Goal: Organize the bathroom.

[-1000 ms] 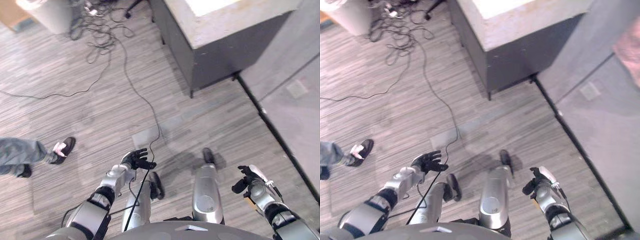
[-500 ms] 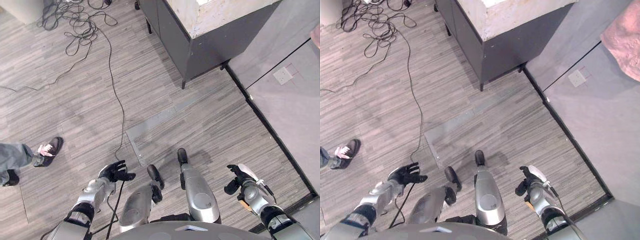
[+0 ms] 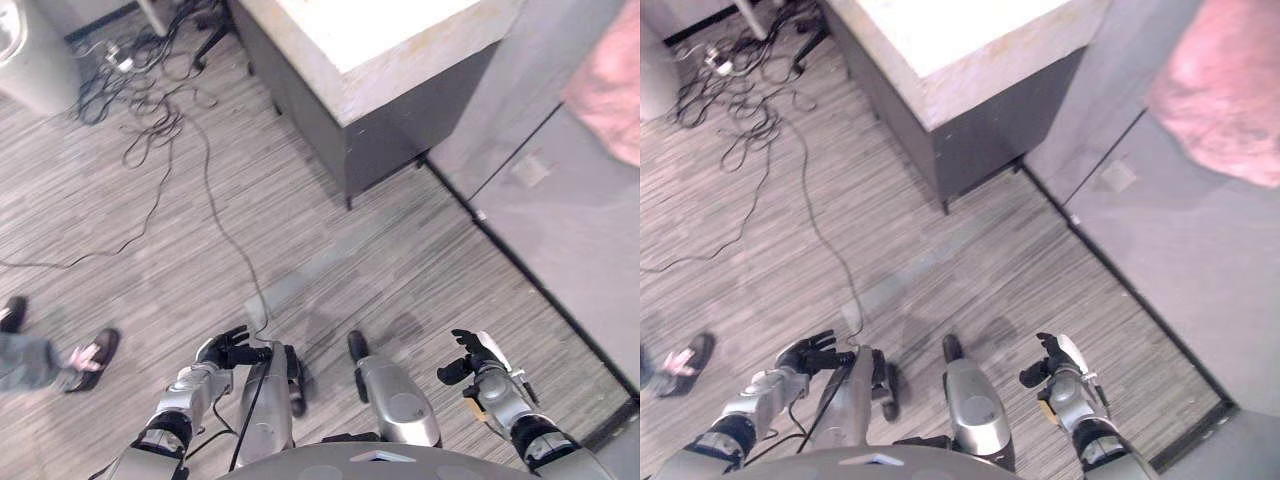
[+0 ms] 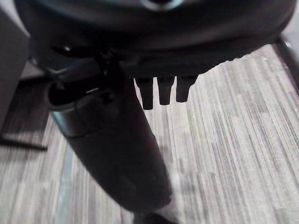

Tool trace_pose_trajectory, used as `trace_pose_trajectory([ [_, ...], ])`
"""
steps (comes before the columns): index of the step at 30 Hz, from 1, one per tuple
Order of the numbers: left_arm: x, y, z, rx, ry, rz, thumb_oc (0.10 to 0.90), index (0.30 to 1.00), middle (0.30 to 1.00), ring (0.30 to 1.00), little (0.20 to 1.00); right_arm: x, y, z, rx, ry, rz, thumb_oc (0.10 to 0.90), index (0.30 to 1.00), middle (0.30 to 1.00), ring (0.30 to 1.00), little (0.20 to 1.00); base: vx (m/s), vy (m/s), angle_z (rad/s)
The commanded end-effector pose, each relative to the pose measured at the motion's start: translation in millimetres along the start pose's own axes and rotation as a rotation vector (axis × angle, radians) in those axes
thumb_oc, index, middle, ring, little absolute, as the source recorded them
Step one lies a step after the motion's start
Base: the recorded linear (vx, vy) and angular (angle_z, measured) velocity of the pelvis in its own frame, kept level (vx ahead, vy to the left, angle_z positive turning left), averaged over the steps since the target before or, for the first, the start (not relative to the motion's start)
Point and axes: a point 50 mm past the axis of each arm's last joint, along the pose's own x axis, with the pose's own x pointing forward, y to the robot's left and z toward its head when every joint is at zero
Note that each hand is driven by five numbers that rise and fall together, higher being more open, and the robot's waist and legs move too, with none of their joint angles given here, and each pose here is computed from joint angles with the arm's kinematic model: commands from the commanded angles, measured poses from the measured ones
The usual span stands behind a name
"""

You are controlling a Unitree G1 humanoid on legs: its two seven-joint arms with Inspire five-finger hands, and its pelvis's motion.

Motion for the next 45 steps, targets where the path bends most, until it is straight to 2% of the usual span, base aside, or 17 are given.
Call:
trace_pose_trajectory([
  [1,1,4,29,0.033,-0.107,0.028,0.800,0.900,0.900,0.900,0.900,-1,-27,-19,0.061,0.064,-0.131,0.800,0.900,0.900,0.900,0.900,0.07,0.349,-0.77],
  [6,1,0,18,0.124,-0.072,0.001,0.800,0.900,0.900,0.900,0.900,-3,-33,-25,0.123,0.090,-0.158,0.800,0.900,0.900,0.900,0.900,0.17,0.418,-0.62],
  [8,-4,14,5,0.018,-0.043,0.080,0.800,0.900,0.900,0.900,0.900,-2,-33,-14,0.020,0.025,-0.119,0.800,0.900,0.900,0.900,0.900,0.14,0.337,-0.82],
  [9,-4,14,5,0.018,-0.043,0.080,0.800,0.900,0.900,0.900,0.900,-2,-33,-14,0.020,0.025,-0.119,0.800,0.900,0.900,0.900,0.900,0.20,0.250,-2.79],
  [10,-12,29,-9,-0.017,-0.014,0.146,0.800,0.900,0.900,0.900,0.900,-2,-35,-6,-0.013,0.000,-0.087,0.800,0.900,0.900,0.900,0.900,0.21,0.147,-3.23],
  [13,-21,45,-20,-0.040,-0.009,0.212,0.800,0.900,0.900,0.900,0.900,-3,-34,-7,0.001,0.014,-0.058,0.800,0.900,0.900,0.900,0.900,0.19,0.049,-2.38],
  [16,-22,47,-20,-0.074,-0.014,0.190,0.800,0.900,0.900,0.900,0.900,-2,-35,-17,-0.001,0.046,-0.068,0.800,0.900,0.900,0.900,0.900,0.13,-0.077,-0.47],
  [19,-20,43,-20,-0.028,0.007,0.148,0.800,0.900,0.900,0.900,0.900,-1,-40,-17,-0.007,0.063,-0.087,0.800,0.900,0.900,0.900,0.900,0.16,-0.019,0.39],
  [24,-15,28,-18,-0.077,0.014,0.117,0.800,0.900,0.900,0.900,0.900,5,-47,0,-0.019,0.023,-0.107,0.800,0.900,0.900,0.900,0.900,0.10,0.364,-0.74],
  [29,-21,30,-35,-0.077,0.039,0.136,0.800,0.900,0.900,0.900,0.900,6,-43,11,0.003,-0.014,-0.100,0.800,0.900,0.900,0.900,0.900,0.07,0.301,-0.63],
  [37,-23,40,-29,-0.046,0.015,0.116,0.800,0.900,0.900,0.900,0.900,-3,-42,13,0.080,-0.030,-0.146,0.800,0.900,0.900,0.900,0.900,-0.01,0.385,-0.51],
  [42,-43,65,-46,-0.077,0.034,0.226,0.800,0.900,0.900,0.900,0.900,-9,-32,15,0.021,-0.055,-0.070,0.800,0.900,0.900,0.900,0.900,0.00,0.148,-1.25],
  [45,-38,65,-35,-0.067,0.017,0.223,0.800,0.900,0.900,0.900,0.900,-5,-30,10,0.020,-0.046,-0.069,0.800,0.900,0.900,0.900,0.900,0.00,-0.075,0.19],
])
